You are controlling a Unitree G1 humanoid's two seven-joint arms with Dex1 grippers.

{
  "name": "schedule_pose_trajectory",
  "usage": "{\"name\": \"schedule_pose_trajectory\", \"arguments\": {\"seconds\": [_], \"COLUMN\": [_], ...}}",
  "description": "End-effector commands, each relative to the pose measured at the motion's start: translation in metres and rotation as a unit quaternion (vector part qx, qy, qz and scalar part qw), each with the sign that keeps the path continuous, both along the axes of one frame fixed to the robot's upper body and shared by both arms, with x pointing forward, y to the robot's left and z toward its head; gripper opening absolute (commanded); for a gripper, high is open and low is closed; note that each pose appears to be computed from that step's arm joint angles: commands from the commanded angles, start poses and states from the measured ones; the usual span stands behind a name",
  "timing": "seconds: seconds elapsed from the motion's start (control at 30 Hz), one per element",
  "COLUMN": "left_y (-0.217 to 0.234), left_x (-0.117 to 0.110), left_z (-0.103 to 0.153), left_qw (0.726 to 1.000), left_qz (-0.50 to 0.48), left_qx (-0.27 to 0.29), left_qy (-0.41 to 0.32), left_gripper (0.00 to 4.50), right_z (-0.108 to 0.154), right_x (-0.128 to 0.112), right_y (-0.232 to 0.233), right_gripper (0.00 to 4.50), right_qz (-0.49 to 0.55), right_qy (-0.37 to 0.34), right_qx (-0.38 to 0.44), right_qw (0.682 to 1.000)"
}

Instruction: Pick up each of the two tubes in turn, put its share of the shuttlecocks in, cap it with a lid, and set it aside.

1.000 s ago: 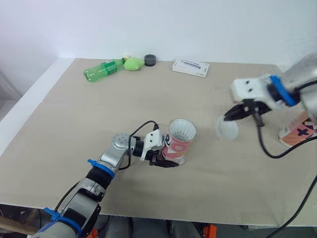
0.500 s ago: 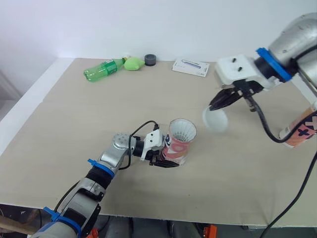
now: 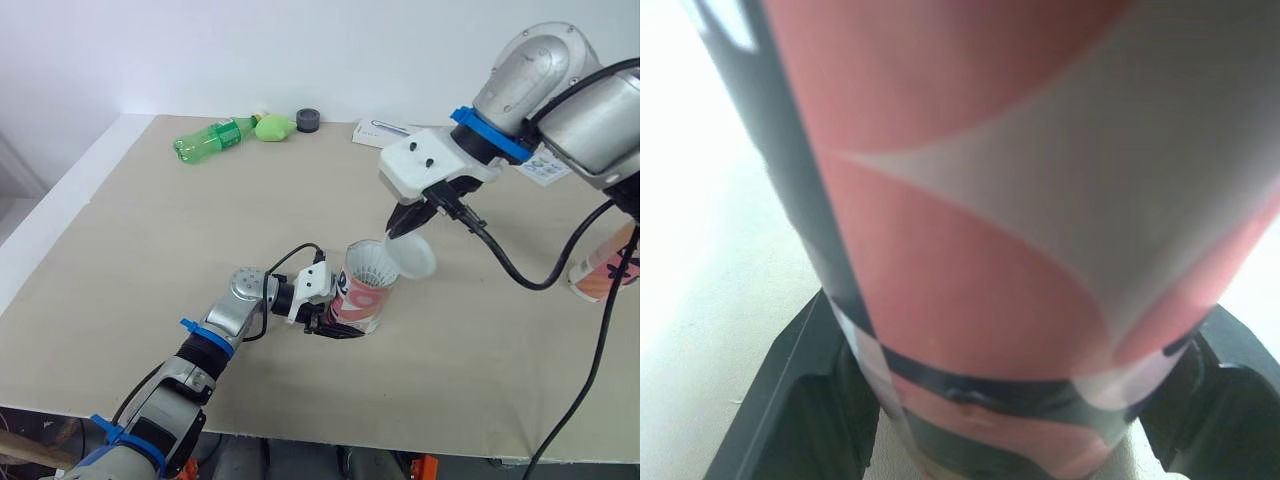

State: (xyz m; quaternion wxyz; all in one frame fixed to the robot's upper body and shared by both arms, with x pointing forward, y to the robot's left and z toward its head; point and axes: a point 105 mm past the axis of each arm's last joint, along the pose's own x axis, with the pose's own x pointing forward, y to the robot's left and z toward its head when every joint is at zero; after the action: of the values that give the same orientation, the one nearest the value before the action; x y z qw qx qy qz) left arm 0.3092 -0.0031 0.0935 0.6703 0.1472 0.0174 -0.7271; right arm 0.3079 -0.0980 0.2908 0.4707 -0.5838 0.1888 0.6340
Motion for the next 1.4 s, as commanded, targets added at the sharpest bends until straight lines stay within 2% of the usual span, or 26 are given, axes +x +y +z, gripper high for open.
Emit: {"name": "schedule_pose_trajectory", "arguments": {"seconds": [0.03,0.53,1.0,1.4], "left_y": [0.009,0.011,0.014,0.015], "left_x": [0.000,0.002,0.003,0.001], "left_z": [-0.024,-0.023,-0.022,-0.022], "left_qw": [0.999,0.998,0.998,0.998], "left_qz": [0.015,0.018,0.021,0.021], "left_qx": [0.049,0.051,0.052,0.053], "left_qy": [0.018,0.016,0.017,0.020], "left_gripper": [2.80,2.80,2.80,2.80], "right_z": [0.010,-0.010,-0.003,0.005], "right_x": [-0.011,-0.010,-0.002,-0.009], "right_y": [0.011,0.027,0.038,0.033], "right_gripper": [0.03,0.03,0.03,0.03], "right_qz": [0.041,0.097,0.097,0.089], "right_qy": [-0.005,-0.021,-0.052,-0.050], "right_qx": [0.003,-0.006,0.033,0.075], "right_qw": [0.999,0.995,0.993,0.992]}}
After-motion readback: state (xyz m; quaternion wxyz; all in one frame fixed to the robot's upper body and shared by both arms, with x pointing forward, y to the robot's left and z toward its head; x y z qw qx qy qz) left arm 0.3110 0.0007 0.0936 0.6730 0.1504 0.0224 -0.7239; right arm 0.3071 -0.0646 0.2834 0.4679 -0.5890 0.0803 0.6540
